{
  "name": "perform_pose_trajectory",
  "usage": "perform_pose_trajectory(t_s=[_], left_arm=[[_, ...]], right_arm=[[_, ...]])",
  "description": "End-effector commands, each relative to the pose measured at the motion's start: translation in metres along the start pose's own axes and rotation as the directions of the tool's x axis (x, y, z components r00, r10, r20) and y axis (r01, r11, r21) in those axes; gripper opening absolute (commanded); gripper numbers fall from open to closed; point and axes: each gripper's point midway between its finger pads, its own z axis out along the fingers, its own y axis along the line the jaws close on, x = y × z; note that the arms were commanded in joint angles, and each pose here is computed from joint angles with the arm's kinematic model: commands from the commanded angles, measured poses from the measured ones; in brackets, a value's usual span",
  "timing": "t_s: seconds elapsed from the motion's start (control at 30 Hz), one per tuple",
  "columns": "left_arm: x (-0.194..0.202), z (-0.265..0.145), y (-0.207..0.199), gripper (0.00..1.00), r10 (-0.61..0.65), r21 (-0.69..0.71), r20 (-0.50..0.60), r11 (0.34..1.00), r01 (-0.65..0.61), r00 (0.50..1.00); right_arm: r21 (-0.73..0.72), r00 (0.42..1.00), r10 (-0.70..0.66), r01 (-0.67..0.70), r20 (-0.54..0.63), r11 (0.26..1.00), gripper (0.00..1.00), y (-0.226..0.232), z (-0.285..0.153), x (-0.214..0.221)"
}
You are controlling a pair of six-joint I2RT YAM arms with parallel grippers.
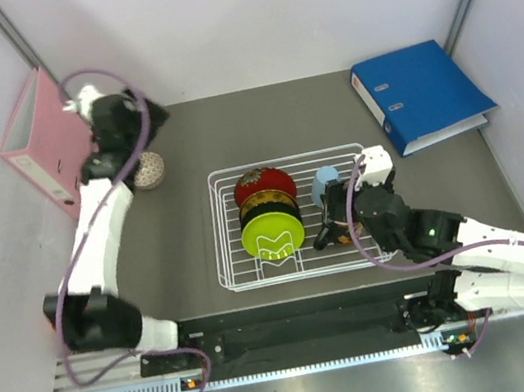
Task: Unload the mixed dishes from the dish rack
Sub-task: Place the bowl at the center of the board, then pick up the cup from the dish rack.
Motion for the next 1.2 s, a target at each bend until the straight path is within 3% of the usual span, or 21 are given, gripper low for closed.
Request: perform_pose_trajectory(t_s=[0.0, 0.13, 0.27, 0.37, 0.47, 0.5, 0.53, 0.73, 0.83, 0.87, 1.0, 1.17], left_arm=[[0.064, -0.071, -0.07, 0.99, 0.128, 0.189, -0.009, 0.974, -0.124, 0.992], [0.153, -0.105, -0.089, 0.99, 0.289, 0.294, -0.115, 0.924, -0.245, 0.951], [0.23, -0.141, -0.103, 0.99, 0.511, 0.408, -0.13, 0.809, -0.424, 0.849], [0.28, -0.174, -0.113, 0.98, 0.704, 0.529, -0.098, 0.636, -0.562, 0.703], [0.314, -0.205, -0.117, 0.98, 0.831, 0.607, 0.032, 0.425, -0.671, 0.555], [0.327, -0.221, -0.12, 0.97, 0.87, 0.637, 0.122, 0.3, -0.71, 0.477], [0.332, -0.228, -0.12, 0.97, 0.875, 0.642, 0.148, 0.269, -0.718, 0.46], [0.362, -0.247, -0.113, 0.92, 0.897, 0.738, 0.162, 0.167, -0.654, 0.412], [0.377, -0.249, -0.104, 0.79, 0.918, 0.765, 0.161, 0.115, -0.634, 0.362], [0.383, -0.249, -0.099, 0.7, 0.926, 0.771, 0.161, 0.098, -0.629, 0.342], [0.403, -0.239, -0.087, 0.6, 0.951, 0.773, 0.161, 0.046, -0.633, 0.266], [0.415, -0.243, -0.095, 0.61, 0.946, 0.801, 0.173, 0.027, -0.598, 0.275]], right_arm=[[0.157, 0.998, 0.018, -0.027, 0.063, 0.987, 1.0, -0.015, -0.003, -0.031], [0.16, 0.994, 0.044, -0.06, 0.103, 0.985, 1.0, -0.019, -0.01, -0.05], [0.135, 0.992, 0.085, -0.098, 0.097, 0.986, 1.0, -0.019, -0.019, -0.057], [0.128, 0.989, 0.121, -0.132, 0.09, 0.983, 1.0, -0.022, -0.026, -0.058], [0.112, 0.978, 0.17, -0.183, 0.119, 0.977, 1.0, -0.029, -0.037, -0.068], [0.094, 0.97, 0.198, -0.212, 0.142, 0.973, 1.0, -0.032, -0.043, -0.075], [0.088, 0.968, 0.204, -0.218, 0.15, 0.972, 1.0, -0.034, -0.044, -0.076], [0.064, 0.96, 0.225, -0.238, 0.165, 0.969, 1.0, -0.039, -0.052, -0.08], [0.075, 0.967, 0.211, -0.223, 0.145, 0.972, 1.0, -0.039, -0.05, -0.073], [0.076, 0.969, 0.205, -0.217, 0.14, 0.973, 1.0, -0.039, -0.049, -0.071], [0.058, 0.969, 0.207, -0.216, 0.132, 0.975, 1.0, -0.034, -0.047, -0.068], [0.054, 0.973, 0.198, -0.206, 0.117, 0.977, 1.0, -0.034, -0.045, -0.06]])
